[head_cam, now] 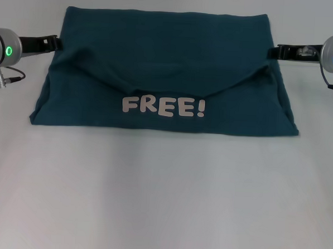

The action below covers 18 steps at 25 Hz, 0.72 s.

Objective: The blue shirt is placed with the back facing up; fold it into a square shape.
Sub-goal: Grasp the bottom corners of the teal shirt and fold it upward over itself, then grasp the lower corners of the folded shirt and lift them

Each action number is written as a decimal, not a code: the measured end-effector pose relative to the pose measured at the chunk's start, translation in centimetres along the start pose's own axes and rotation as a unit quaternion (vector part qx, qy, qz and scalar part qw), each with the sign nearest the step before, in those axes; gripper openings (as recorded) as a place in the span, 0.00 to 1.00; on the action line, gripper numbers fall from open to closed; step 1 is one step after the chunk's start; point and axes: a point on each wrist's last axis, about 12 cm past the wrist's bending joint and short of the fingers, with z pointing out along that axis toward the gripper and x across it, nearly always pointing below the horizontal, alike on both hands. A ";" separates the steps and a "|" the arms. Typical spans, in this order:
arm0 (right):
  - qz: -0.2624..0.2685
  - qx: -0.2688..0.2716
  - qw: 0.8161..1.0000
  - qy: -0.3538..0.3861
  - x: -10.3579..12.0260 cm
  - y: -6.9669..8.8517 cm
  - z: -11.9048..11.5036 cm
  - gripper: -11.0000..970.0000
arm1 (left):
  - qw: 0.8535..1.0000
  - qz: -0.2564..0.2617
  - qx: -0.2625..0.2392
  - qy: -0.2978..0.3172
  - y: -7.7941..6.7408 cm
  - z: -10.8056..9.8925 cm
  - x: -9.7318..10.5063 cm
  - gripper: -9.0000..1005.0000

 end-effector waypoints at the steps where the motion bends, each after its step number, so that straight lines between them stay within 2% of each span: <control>1: 0.002 -0.001 1.000 0.002 0.1 -0.1 0.0 0.22 | 1.000 -0.003 0.000 0.001 0.1 0.0 0.1 0.30; 3: 0.010 -0.005 1.000 0.006 0.2 -0.3 -0.2 0.23 | 1.000 -0.009 -0.001 0.002 0.2 -0.1 0.3 0.34; 7: 0.055 -0.033 0.998 0.010 0.7 -1.4 -1.2 0.37 | 1.000 -0.029 0.005 0.004 0.9 -0.5 0.7 0.43; 10: 0.099 -0.069 0.993 0.002 1.5 -2.5 -2.7 0.51 | 0.999 -0.049 0.015 -0.015 1.7 -1.7 1.1 0.49; 12: 0.137 -0.097 0.986 -0.005 2.7 -3.7 -4.1 0.63 | 0.998 -0.053 0.021 -0.033 2.2 -2.7 1.4 0.53; 13: 0.165 -0.126 0.978 -0.009 4.0 -4.5 -5.2 0.69 | 0.997 -0.056 0.033 -0.039 2.7 -3.8 1.8 0.57; 14: 0.165 -0.126 0.978 -0.009 4.0 -4.5 -5.2 0.73 | 0.997 -0.056 0.033 -0.039 2.7 -3.8 1.8 0.61; 16: 0.187 -0.160 0.969 -0.017 5.5 -5.3 -6.5 0.80 | 0.996 -0.062 0.049 -0.029 3.1 -4.5 2.4 0.69; 17: 0.194 -0.177 0.965 -0.020 6.3 -5.6 -7.0 0.80 | 0.995 -0.073 0.060 -0.016 3.8 -5.1 2.9 0.73; 18: 0.197 -0.190 0.962 -0.021 7.0 -5.7 -7.5 0.80 | 0.995 -0.073 0.060 -0.016 3.8 -5.1 2.9 0.75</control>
